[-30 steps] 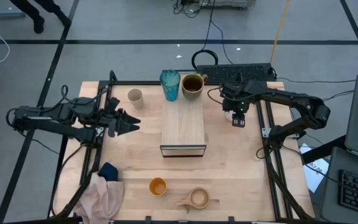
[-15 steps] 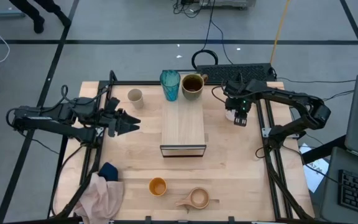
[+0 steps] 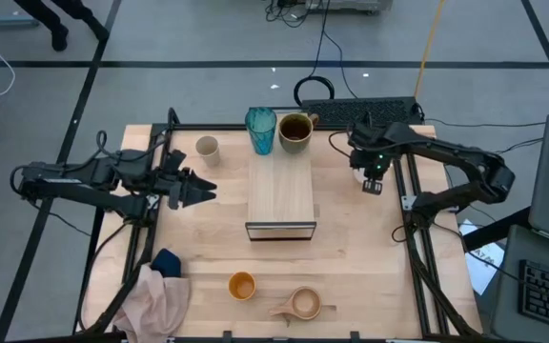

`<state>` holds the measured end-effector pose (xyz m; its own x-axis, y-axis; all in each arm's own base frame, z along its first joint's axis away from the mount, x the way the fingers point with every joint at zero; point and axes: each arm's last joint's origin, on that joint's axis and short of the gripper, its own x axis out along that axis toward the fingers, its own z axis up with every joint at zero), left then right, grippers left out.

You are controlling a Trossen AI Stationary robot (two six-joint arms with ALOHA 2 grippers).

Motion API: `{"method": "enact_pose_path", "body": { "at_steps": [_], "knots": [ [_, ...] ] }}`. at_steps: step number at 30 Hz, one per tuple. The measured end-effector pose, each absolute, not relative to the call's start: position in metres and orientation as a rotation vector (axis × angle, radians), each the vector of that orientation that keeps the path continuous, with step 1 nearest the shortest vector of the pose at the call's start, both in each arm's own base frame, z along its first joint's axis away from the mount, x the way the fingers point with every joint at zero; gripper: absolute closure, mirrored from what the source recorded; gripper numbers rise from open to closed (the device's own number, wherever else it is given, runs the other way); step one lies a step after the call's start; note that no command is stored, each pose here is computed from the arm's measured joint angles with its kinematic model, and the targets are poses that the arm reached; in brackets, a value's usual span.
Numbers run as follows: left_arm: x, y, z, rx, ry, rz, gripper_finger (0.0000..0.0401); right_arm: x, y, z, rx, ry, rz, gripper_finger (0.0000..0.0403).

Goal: Stack small to large cups/mugs on shelf
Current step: Put the white mug on the shelf

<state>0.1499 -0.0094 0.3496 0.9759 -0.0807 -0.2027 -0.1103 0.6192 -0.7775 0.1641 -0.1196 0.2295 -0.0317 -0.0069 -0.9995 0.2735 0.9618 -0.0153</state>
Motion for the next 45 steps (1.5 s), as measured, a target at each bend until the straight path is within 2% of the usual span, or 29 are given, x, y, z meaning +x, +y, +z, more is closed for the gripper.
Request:
{"method": "enact_pose_path", "body": {
  "at_steps": [5, 9, 15, 20, 30, 39, 45],
  "knots": [
    [0.151, -0.009, 0.349, -0.888, 0.232, 0.018, 0.0052, 0.154, -0.103, 0.269, 0.212, 1.512, -0.283, 0.0401],
    [0.153, -0.009, 0.348, -0.876, 0.235, 0.025, 0.0052, 0.152, -0.088, 0.31, 0.229, 1.353, -0.321, 0.0402],
    [0.153, -0.009, 0.348, -0.844, 0.233, 0.027, 0.0052, 0.166, -0.066, 0.368, 0.263, 1.124, -0.304, 0.0402],
    [0.153, -0.009, 0.348, -0.845, 0.225, 0.044, 0.0052, 0.182, -0.049, 0.396, 0.279, 1.038, -0.257, 0.0402],
    [0.153, -0.009, 0.348, -0.835, 0.226, 0.042, 0.0052, 0.238, -0.01, 0.426, 0.236, 0.987, -0.095, 0.0402],
    [0.153, -0.01, 0.348, -0.825, 0.242, 0.005, 0.0052, 0.288, 0.008, 0.43, 0.127, 1.064, -0.024, 0.0403],
    [0.153, -0.01, 0.347, -0.817, 0.247, 0.008, 0.0052, 0.305, 0.009, 0.422, 0.013, 1.204, -0.035, 0.0403]
  ]
}}
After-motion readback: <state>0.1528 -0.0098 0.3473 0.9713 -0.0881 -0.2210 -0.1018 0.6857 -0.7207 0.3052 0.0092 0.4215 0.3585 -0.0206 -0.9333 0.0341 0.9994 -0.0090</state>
